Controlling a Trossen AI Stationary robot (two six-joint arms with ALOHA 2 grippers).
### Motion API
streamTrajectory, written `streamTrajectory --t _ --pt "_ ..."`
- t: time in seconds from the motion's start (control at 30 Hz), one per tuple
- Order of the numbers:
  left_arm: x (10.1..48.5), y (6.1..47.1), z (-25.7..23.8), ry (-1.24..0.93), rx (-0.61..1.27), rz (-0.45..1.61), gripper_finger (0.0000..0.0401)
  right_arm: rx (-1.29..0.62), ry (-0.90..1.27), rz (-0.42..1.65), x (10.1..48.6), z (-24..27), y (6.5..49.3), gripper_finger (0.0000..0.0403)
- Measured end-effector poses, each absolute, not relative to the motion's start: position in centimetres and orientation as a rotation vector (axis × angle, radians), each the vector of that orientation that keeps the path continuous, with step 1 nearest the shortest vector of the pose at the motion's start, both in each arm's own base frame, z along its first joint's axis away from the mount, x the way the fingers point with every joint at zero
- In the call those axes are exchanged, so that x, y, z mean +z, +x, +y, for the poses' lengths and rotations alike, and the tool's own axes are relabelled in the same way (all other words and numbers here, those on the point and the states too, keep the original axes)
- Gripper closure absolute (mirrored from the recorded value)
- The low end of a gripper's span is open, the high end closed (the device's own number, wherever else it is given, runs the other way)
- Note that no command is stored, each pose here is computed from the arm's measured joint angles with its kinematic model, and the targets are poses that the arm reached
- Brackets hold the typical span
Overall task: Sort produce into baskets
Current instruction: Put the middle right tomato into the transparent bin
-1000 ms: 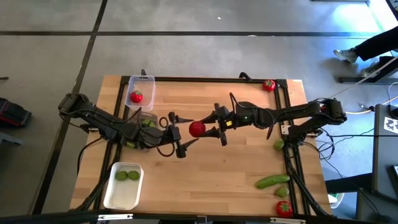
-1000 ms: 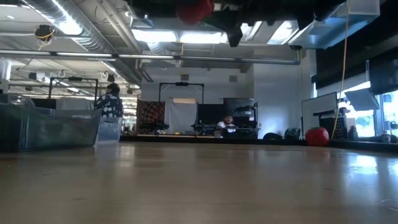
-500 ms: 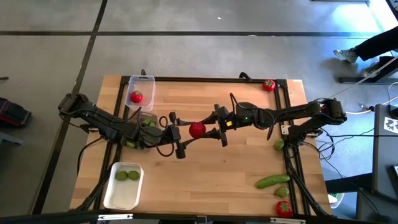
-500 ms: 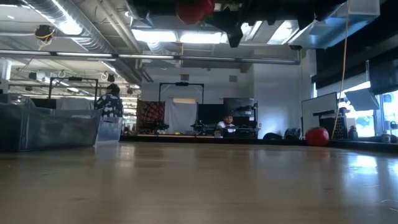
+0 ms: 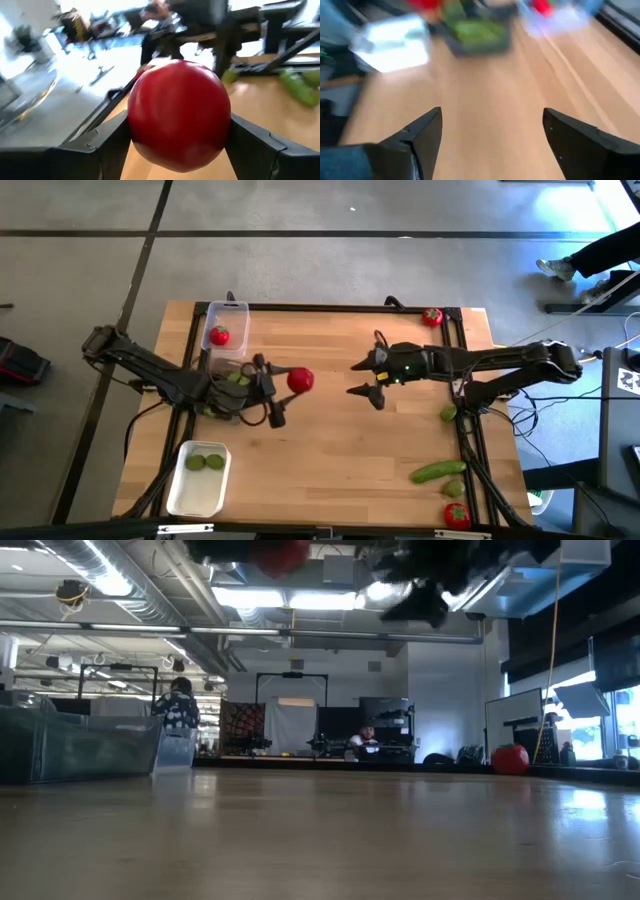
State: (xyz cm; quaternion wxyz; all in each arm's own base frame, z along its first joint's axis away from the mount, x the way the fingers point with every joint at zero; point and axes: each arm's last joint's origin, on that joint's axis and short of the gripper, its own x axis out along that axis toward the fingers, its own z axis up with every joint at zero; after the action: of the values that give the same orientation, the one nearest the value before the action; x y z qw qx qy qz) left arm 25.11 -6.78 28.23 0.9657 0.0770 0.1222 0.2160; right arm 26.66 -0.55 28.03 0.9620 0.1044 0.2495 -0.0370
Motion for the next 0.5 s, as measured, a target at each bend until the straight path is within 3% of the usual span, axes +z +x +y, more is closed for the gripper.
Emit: streamTrajectory --t 0.27,0.5 --pt "29.1 20.9 -3.8 0.057 0.656 0.337 0.0125 -0.382 0.195 0.805 24.7 -1.2 25.4 0.0104" --pt "28.8 17.7 -0.1 -0.082 0.878 0.419 0.0125 -0.438 0.179 0.897 22.4 -1.3 26.6 0.0105"
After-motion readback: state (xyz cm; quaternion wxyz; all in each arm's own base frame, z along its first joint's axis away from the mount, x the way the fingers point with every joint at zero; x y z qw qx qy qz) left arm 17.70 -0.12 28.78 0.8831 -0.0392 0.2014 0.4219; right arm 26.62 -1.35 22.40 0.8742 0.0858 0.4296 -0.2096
